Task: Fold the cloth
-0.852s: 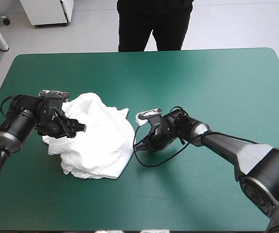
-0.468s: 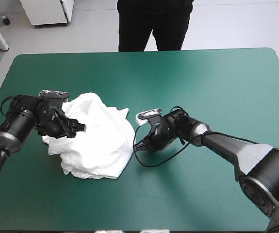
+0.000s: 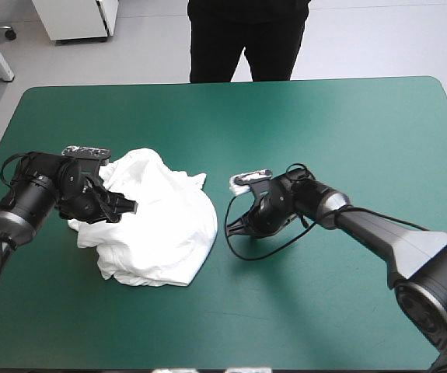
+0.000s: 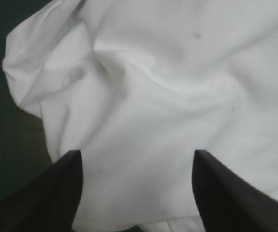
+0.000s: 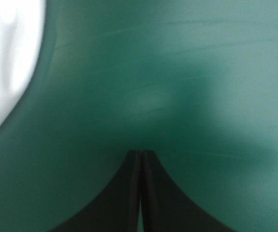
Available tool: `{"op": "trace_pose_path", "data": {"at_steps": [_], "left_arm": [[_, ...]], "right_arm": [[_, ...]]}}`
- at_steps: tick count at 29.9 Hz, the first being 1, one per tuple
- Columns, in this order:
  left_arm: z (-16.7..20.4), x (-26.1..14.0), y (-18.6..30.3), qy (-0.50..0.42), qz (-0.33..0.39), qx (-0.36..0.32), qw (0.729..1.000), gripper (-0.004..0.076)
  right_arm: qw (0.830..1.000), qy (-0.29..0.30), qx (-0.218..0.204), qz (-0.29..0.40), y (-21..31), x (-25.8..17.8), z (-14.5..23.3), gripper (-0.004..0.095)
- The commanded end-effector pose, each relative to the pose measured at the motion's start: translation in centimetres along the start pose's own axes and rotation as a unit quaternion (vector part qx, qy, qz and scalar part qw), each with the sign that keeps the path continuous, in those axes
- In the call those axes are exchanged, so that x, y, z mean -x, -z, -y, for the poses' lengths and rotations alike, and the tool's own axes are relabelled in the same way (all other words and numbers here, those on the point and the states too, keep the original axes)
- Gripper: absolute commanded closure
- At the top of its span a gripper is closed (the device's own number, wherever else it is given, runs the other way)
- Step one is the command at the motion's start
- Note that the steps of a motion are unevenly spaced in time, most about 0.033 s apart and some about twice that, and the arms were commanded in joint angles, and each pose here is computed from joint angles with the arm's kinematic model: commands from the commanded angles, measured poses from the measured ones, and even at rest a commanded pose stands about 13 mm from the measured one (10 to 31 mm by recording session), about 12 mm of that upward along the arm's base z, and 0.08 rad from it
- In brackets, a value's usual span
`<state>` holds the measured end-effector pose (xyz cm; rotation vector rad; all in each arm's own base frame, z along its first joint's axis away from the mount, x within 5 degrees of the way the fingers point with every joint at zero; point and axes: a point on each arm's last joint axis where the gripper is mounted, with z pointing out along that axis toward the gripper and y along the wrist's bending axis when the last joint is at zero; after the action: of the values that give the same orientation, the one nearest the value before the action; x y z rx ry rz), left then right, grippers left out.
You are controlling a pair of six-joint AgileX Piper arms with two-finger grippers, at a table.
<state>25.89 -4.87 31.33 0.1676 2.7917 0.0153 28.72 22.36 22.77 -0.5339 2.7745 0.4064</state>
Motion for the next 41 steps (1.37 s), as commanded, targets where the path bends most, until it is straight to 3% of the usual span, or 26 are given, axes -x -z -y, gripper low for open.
{"op": "trace_pose_path", "data": {"at_steps": [1,8,20,24,29,41], "left_arm": [[-0.1,0.4,1.7,0.005,0.034,-0.002,0.999,0.0248],[-0.1,0.3,1.7,0.005,0.031,-0.001,1.000,0.0248],[-0.1,0.3,1.7,0.005,0.030,-0.001,1.000,0.0248],[0.0,0.1,1.7,0.003,0.019,-0.003,1.000,0.0248],[0.6,0.3,1.4,-0.029,0.023,-0.037,0.999,0.0248],[1.4,3.6,-1.4,-0.073,0.010,-0.057,0.996,0.0159]], "right_arm": [[0.997,-0.017,0.000,0.069,5.2,1.2,2.1,0.0908],[0.994,-0.019,-0.033,0.105,11.7,0.0,5.9,0.0908],[0.978,-0.031,-0.172,0.110,22.8,-7.7,7.9,0.0908],[0.964,-0.064,-0.192,0.175,26.0,-10.0,7.6,0.0908],[0.953,-0.083,-0.196,0.214,27.8,-11.6,7.4,0.0908],[0.960,-0.091,-0.175,0.198,26.9,-10.9,7.2,0.0908]]}}
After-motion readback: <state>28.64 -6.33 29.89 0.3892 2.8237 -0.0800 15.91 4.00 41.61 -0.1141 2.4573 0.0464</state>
